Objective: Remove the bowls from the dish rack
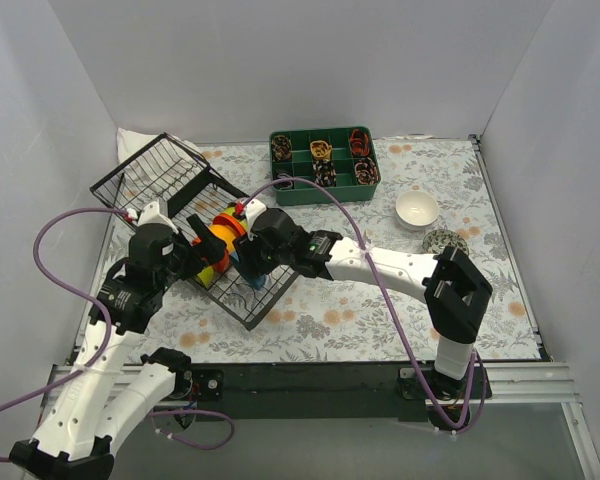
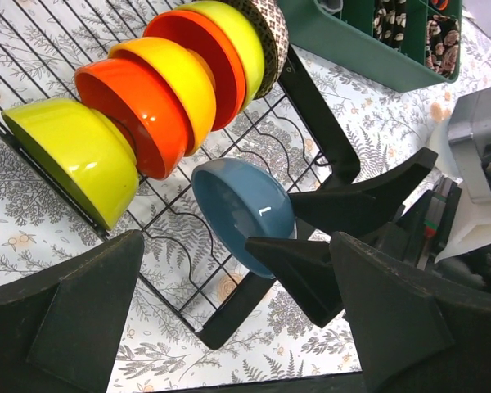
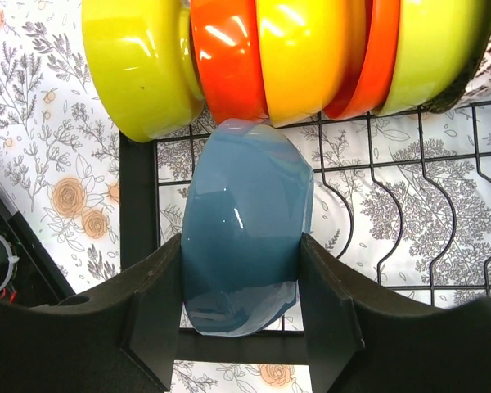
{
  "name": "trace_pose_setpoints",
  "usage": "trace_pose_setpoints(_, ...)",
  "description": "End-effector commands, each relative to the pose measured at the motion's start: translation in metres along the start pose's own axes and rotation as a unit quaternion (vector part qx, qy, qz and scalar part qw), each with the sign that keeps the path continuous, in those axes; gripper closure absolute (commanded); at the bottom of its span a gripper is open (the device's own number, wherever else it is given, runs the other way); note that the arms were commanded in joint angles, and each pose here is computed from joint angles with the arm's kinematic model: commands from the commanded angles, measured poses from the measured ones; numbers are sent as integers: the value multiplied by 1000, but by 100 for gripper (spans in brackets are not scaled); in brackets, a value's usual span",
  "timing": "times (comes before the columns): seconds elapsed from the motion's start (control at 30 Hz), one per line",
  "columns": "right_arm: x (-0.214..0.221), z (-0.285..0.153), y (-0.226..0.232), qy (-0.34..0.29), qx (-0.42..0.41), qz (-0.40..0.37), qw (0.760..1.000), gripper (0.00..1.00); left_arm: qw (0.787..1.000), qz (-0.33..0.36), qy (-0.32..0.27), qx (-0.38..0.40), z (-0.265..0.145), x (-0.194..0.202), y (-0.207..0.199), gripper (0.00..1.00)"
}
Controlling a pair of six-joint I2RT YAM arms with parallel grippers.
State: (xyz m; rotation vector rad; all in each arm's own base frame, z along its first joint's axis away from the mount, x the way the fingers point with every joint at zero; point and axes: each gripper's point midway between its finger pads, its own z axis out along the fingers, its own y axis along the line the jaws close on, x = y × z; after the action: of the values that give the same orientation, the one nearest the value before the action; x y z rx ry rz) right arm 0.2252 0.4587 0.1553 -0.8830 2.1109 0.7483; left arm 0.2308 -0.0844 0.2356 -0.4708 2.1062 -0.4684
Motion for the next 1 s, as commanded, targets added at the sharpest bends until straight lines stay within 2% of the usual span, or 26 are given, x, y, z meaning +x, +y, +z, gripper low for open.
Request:
trace_pose_setpoints(0.0, -49, -18, 5, -68, -17, -9, 998, 99, 1000, 11, -7, 19, -4, 0, -2, 2)
trace_pose_setpoints(0.2, -62, -47, -19, -93, -24, 56, 994, 99, 998, 27, -3, 54, -4, 6, -10, 2)
trace_pose_setpoints(0.3, -67, -64, -22, -110, -58, 95, 988, 99, 996, 38, 3, 81, 0, 9, -19, 2)
trace_pose_setpoints(0.5, -88, -104, -26, -162, -123, 157, 966, 99, 987, 54, 16, 148, 6, 14, -43, 2)
trace_pose_setpoints(0.77, -90, -141, -23, -191, -197, 211, 938, 99, 978, 58, 47, 194, 23, 24, -64, 2)
trace_pose_setpoints(0.97, -88, -156, -15, -201, -233, 234, 922, 99, 975, 54, 73, 202, 39, 36, -68, 11)
